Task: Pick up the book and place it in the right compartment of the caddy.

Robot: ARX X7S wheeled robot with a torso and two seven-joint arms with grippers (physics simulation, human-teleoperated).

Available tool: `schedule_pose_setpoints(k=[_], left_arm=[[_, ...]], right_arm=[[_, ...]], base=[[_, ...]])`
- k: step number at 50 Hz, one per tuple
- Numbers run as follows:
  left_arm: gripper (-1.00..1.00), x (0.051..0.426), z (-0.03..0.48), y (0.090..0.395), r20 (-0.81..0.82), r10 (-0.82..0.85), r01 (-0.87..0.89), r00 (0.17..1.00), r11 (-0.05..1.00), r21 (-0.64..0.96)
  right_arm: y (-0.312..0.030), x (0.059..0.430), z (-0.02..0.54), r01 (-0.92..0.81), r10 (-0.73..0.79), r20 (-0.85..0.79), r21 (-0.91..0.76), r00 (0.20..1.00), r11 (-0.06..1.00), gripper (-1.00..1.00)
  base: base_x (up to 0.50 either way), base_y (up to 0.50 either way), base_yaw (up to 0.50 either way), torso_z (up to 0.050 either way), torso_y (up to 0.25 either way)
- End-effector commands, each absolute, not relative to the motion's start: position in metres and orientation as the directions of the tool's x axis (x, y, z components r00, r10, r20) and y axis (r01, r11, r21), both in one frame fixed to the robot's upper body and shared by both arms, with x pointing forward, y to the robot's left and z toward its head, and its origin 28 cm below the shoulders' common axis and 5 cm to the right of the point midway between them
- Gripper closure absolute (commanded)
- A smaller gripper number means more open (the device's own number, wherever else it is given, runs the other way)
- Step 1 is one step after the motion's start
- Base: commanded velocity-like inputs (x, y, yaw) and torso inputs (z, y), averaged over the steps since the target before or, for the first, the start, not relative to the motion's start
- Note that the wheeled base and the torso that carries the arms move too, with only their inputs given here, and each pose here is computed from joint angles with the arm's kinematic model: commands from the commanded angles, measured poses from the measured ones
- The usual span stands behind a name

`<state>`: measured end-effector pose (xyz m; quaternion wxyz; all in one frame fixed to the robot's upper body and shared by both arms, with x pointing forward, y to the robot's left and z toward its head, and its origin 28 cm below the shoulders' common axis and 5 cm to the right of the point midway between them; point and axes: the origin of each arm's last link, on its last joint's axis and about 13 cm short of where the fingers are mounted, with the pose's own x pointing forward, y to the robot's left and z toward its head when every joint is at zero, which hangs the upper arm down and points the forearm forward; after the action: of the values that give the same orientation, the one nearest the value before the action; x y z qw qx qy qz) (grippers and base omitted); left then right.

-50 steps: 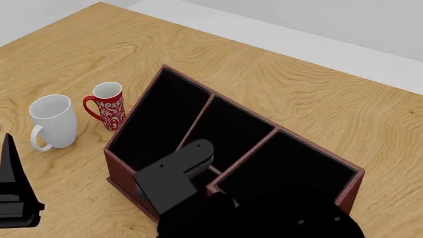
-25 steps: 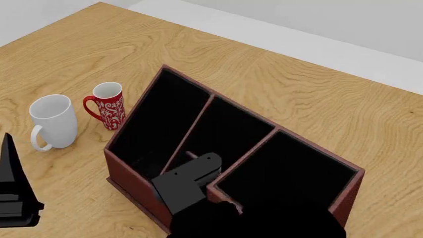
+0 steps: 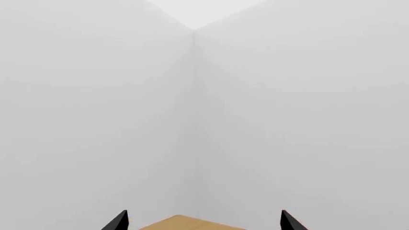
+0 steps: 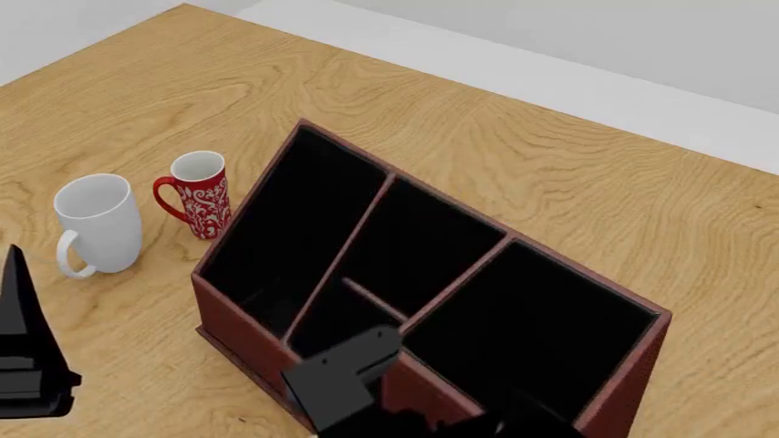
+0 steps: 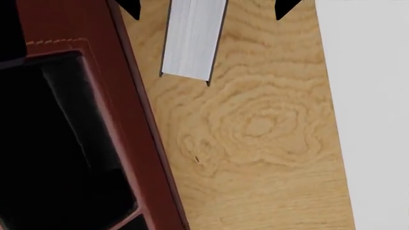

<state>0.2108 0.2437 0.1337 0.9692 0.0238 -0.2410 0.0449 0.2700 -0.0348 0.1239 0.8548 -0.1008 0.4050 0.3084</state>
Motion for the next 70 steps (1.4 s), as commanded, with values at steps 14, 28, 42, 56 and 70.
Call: schedule_pose_setpoints(k=[14,28,42,56,70], left_arm=[[-1.00,0.211,0.132,0.242,0.466,0.067,-0.092,0.882,0.995,0.030],[-1.00,0.212,0.131,0.243,0.464,0.067,-0.092,0.883,0.995,0.031],[-1.00,0.210,0.133,0.242,0.465,0.066,-0.092,0.883,0.995,0.032],[-1.00,0.210,0.133,0.242,0.470,0.068,-0.093,0.880,0.995,0.030],[-1.00,0.210,0.135,0.244,0.472,0.073,-0.097,0.878,0.995,0.028]], right_arm=[[-0.034,0.268,0.090,-0.605,0.453,-0.778,0.120,0.435,0.787,-1.00],[-0.035,0.267,0.086,-0.604,0.448,-0.780,0.115,0.437,0.789,1.00],[-0.036,0.263,0.111,-0.632,0.449,-0.707,0.004,0.546,0.775,1.00],[-0.038,0.242,0.169,-0.636,0.489,-0.590,-0.057,0.643,0.769,1.00],[-0.035,0.237,0.208,-0.648,0.535,-0.507,-0.062,0.676,0.759,1.00]], base=[[0.00,0.00,0.00,0.000,0.000],[0.00,0.00,0.00,0.000,0.000],[0.00,0.00,0.00,0.000,0.000],[0.00,0.00,0.00,0.000,0.000],[0.00,0.00,0.00,0.000,0.000]])
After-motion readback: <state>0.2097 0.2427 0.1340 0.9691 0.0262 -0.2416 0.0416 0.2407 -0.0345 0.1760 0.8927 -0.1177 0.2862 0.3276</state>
